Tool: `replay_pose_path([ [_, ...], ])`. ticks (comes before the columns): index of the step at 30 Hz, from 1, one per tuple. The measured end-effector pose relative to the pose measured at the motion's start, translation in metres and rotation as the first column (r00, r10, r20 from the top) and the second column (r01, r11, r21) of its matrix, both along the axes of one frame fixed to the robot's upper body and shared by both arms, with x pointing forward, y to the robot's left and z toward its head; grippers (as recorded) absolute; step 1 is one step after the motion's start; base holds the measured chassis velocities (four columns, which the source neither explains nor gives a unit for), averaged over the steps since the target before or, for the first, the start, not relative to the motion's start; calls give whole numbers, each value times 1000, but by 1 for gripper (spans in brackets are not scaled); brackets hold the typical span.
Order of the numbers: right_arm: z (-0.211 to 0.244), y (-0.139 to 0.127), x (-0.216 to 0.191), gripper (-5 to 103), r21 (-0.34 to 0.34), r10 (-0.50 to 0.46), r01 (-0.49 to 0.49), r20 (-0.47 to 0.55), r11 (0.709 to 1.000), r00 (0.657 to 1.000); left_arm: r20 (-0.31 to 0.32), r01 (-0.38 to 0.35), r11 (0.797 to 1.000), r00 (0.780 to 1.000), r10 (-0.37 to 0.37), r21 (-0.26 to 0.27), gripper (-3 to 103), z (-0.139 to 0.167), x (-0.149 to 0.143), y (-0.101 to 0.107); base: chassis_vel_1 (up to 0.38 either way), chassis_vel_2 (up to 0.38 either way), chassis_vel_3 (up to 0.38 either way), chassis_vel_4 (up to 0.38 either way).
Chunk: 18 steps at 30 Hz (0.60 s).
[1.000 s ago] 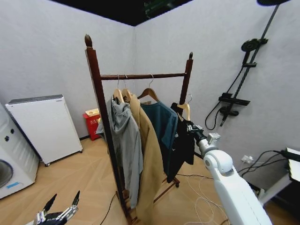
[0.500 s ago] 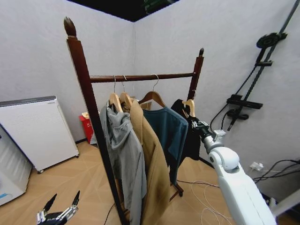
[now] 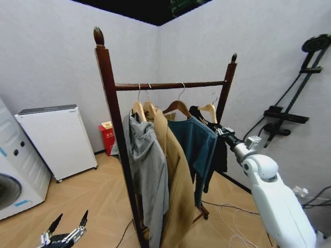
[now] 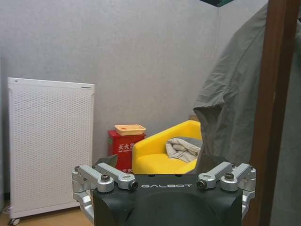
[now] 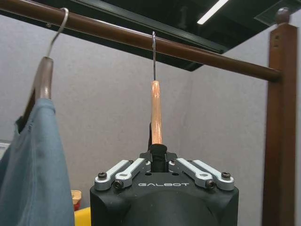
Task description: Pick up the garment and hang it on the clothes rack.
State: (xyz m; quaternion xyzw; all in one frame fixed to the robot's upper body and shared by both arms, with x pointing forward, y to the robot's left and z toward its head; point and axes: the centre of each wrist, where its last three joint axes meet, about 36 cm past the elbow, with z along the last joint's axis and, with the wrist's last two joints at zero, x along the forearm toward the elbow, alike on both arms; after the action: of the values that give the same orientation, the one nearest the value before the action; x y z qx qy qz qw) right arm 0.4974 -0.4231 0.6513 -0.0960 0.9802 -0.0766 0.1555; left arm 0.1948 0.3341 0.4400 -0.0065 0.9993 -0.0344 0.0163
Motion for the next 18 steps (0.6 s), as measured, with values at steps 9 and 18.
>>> replay_pose_path([
  [9,21,-13,-8,11,-24,6,-6,14,1000,1000,0,0,1000,1000,0,0,100,0,0,0,47,44,35,36],
  [18,27,-27,-25,11,-10,-15,15,45,1000,999,0,0,1000,1000,0,0,100,0,0,0,0,0,0,0],
])
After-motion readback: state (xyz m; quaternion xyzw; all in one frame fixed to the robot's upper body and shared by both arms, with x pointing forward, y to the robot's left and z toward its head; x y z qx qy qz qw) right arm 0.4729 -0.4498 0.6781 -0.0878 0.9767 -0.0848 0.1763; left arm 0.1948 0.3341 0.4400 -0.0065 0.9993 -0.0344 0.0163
